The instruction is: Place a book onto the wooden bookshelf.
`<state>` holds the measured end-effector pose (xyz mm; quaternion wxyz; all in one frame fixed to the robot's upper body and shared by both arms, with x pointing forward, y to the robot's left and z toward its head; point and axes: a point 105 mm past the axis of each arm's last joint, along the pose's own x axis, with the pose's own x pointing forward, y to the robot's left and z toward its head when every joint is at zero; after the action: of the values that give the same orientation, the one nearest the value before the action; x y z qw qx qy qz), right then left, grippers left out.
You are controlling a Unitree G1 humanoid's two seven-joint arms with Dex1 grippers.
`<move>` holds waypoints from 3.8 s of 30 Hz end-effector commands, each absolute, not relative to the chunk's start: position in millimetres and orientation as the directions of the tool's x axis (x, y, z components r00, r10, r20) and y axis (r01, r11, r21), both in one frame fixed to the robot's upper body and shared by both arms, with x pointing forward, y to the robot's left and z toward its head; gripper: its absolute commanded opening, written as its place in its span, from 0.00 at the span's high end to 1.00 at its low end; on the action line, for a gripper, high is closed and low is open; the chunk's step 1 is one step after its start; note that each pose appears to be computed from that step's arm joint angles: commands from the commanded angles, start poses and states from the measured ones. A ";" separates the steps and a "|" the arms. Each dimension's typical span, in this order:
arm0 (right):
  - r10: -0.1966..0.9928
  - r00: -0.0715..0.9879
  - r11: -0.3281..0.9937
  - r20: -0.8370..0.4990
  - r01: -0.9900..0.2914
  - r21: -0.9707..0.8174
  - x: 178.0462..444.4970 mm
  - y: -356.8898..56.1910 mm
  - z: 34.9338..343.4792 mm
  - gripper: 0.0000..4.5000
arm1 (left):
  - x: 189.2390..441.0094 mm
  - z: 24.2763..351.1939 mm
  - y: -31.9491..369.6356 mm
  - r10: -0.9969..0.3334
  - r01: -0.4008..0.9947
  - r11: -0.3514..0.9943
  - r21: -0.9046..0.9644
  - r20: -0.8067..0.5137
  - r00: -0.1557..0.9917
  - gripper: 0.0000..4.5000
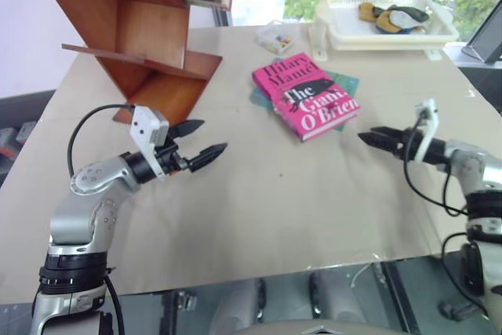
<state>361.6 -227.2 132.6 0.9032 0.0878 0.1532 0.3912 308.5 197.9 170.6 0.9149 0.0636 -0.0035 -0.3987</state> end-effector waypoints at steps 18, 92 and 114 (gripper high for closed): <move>0.726 0.672 0.678 -0.143 -0.735 -0.013 403.8 -168.2 121.9 0.00 | 311.3 182.0 201.0 -0.729 0.721 0.671 0.172 -0.028 0.684 0.01; 0.842 0.530 0.534 -0.097 -0.845 0.019 370.5 -95.1 105.8 0.00 | 279.0 175.5 191.0 -0.850 0.852 0.515 0.093 -0.074 0.522 0.01; 0.948 0.295 0.297 -0.123 -0.955 -0.007 334.6 -37.1 94.9 0.00 | 279.4 174.5 194.2 -0.837 0.840 0.533 0.098 -0.082 0.541 0.01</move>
<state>341.4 -42.8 87.3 0.8173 -0.0300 0.0636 0.5720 280.0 193.5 161.4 0.8767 0.0395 0.0336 -0.4782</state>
